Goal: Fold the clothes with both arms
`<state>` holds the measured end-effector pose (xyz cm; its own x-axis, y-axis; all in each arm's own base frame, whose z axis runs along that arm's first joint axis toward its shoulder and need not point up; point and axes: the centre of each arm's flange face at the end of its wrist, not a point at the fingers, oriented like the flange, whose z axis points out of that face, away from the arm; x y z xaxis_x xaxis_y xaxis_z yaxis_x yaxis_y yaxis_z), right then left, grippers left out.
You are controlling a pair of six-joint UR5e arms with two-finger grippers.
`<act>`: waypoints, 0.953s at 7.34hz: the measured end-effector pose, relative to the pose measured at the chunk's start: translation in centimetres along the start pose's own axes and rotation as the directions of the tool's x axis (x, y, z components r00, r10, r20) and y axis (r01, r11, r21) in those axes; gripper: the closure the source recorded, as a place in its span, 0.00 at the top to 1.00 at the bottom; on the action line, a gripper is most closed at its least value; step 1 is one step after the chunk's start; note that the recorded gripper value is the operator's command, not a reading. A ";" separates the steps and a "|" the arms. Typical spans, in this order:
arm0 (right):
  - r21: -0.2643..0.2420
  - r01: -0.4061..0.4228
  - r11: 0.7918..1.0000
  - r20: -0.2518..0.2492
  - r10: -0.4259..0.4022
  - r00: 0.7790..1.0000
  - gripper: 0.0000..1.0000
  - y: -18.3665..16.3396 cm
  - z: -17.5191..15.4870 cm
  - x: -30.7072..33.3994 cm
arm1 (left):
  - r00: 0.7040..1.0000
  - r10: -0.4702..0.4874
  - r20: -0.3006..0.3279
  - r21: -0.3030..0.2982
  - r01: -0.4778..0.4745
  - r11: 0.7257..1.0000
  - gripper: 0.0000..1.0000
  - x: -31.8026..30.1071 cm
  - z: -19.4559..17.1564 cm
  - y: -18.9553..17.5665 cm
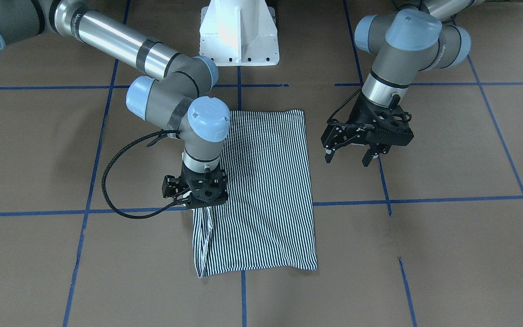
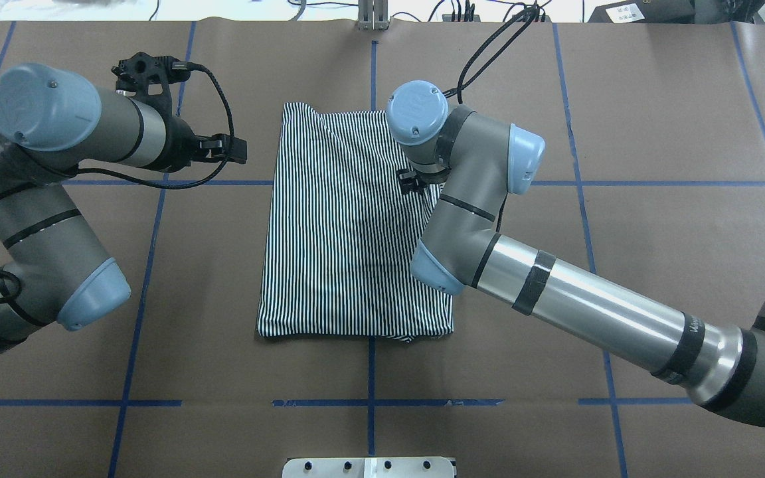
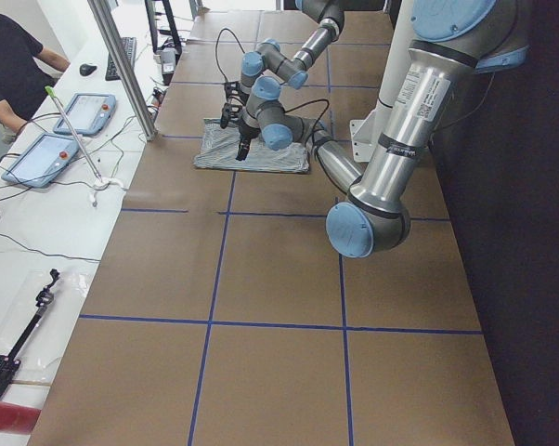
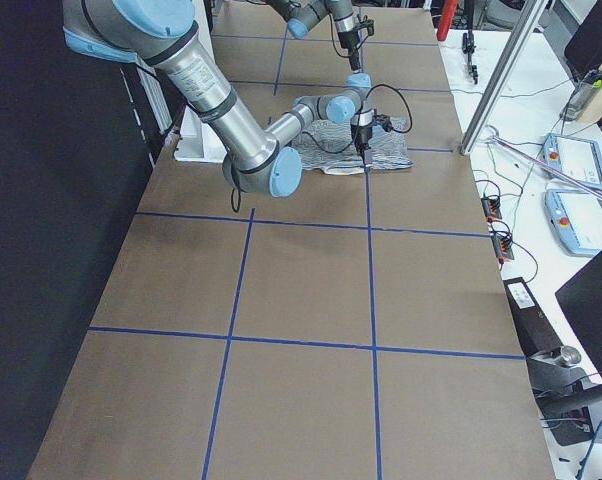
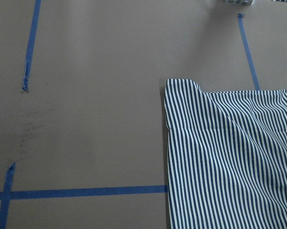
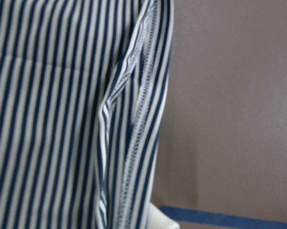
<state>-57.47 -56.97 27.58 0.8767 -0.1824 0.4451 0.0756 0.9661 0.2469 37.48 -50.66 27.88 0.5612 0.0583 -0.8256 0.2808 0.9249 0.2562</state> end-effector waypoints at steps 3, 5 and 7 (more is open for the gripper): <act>-0.007 0.017 1.000 -0.018 -0.017 1.000 1.00 -2.3 0.8 5.6 | 1.000 0.001 -0.003 -0.001 -0.001 1.000 1.00 0.2 -0.1 0.0; -0.011 0.019 1.000 0.057 -0.018 0.998 1.00 -3.3 -1.8 5.5 | 1.000 0.000 -0.001 -0.002 0.000 1.000 1.00 0.2 -0.1 -0.1; -0.018 0.018 1.000 0.174 -0.014 0.985 1.00 -2.8 -5.8 4.2 | 0.999 -0.043 -0.006 -0.042 0.043 0.998 1.00 0.3 0.2 0.3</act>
<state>-51.23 -59.39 23.82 0.7793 -0.2253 0.5847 0.1000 0.9659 0.2389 37.90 -50.48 27.79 0.5439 0.0203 -0.8389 0.2722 0.9414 0.1992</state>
